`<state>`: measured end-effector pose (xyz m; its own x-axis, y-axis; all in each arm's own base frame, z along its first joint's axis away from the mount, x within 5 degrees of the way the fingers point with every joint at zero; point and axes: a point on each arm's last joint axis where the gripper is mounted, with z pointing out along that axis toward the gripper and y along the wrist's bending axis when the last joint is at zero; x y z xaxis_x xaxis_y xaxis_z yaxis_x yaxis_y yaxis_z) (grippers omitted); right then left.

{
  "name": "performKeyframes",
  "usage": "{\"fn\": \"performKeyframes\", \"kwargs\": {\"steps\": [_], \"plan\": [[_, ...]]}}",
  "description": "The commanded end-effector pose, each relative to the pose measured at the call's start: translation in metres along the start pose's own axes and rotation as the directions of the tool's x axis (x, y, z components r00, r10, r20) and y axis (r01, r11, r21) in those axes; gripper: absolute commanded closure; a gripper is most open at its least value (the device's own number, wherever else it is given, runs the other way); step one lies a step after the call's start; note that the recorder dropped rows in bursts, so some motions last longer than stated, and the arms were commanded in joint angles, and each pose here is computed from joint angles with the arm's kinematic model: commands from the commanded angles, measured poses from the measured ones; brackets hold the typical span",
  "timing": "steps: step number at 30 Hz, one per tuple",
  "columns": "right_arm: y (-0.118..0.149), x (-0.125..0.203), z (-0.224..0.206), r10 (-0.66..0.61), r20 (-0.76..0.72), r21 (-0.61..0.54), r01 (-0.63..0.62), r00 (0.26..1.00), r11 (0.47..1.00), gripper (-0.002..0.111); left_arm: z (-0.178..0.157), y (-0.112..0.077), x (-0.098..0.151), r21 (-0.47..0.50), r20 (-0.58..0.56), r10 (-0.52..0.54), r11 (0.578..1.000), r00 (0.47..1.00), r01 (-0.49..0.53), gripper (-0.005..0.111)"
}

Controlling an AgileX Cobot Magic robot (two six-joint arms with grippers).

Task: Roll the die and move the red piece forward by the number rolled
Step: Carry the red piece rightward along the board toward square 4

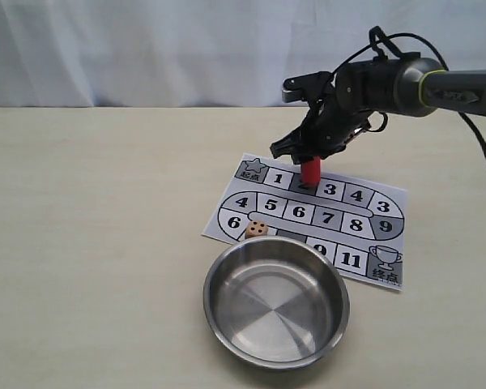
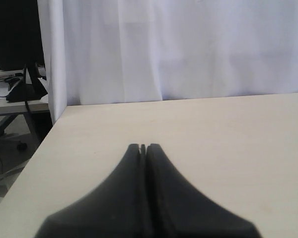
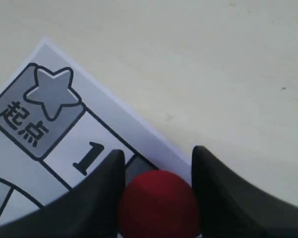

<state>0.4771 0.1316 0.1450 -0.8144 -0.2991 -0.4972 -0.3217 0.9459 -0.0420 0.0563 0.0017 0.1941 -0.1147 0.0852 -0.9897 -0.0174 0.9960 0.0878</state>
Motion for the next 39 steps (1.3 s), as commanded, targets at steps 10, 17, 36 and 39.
{"fn": "performKeyframes", "kwargs": {"steps": [10,17,36,39], "plan": [[-0.029,-0.004,-0.033,0.04,-0.023,0.032,-0.04,0.999,0.999,0.104,-0.001,0.0,-0.002,0.002,0.012,-0.012,1.0,1.0,0.012,0.107],[-0.026,0.02,0.007,0.056,-0.161,0.01,-0.055,0.985,0.998,0.104,-0.001,0.0,-0.002,0.002,0.012,-0.012,1.0,1.0,0.012,0.107],[-0.043,-0.004,-0.045,0.068,-0.026,0.047,-0.067,0.997,0.997,0.104,-0.001,0.0,-0.002,0.002,0.012,-0.012,1.0,1.0,0.012,0.107],[-0.052,0.001,-0.051,0.085,-0.013,0.056,-0.084,0.996,0.995,0.104,-0.001,0.0,-0.002,0.002,0.012,-0.012,1.0,1.0,0.012,0.107]]}}
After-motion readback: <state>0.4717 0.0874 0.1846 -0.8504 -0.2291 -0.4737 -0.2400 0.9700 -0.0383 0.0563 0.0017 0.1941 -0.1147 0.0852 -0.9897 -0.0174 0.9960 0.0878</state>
